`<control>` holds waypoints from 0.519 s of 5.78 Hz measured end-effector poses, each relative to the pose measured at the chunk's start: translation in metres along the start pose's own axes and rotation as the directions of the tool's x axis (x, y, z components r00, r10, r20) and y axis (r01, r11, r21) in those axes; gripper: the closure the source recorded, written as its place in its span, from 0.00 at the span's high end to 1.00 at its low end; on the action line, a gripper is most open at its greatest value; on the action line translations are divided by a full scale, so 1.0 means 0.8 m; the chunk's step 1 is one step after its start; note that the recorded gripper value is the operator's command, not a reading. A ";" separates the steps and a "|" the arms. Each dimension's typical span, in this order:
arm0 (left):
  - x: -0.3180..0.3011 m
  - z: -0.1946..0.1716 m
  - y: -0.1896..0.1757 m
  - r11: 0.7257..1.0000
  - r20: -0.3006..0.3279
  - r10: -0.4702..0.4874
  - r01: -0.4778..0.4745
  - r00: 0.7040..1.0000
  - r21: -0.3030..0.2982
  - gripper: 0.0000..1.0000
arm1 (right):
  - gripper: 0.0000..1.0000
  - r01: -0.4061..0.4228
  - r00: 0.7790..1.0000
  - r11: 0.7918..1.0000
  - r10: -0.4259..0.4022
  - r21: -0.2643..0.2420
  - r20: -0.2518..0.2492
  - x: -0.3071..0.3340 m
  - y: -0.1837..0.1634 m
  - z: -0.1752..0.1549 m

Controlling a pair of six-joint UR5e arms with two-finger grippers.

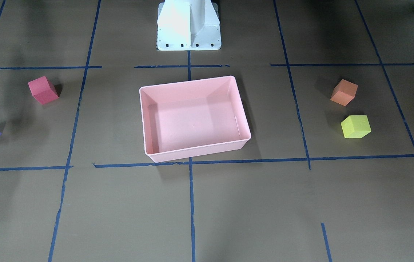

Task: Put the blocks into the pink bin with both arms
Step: 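Lower the right gripper onto the purple cube and close it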

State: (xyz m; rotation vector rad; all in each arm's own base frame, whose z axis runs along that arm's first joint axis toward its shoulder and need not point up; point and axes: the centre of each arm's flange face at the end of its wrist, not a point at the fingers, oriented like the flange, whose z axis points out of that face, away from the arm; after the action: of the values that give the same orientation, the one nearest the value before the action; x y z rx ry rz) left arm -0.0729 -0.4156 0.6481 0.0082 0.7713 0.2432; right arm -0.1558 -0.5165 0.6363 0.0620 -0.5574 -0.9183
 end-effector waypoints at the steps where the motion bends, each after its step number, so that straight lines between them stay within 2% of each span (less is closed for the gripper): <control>1: 0.000 0.000 0.000 1.000 0.000 0.000 0.000 1.000 0.000 1.00 | 1.00 0.011 1.000 1.000 -0.011 0.020 -0.014 0.010 -0.001 0.018; 3: 0.000 0.000 0.000 1.000 0.000 -0.001 0.001 1.000 -0.001 1.00 | 0.98 0.022 1.000 0.998 -0.022 0.051 -0.015 0.010 -0.011 0.018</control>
State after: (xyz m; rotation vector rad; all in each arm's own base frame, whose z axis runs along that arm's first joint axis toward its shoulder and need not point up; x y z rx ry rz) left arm -0.0731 -0.4154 0.6483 0.0073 0.7714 0.2423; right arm -0.1652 -0.5252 0.6496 0.1207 -0.5675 -0.9245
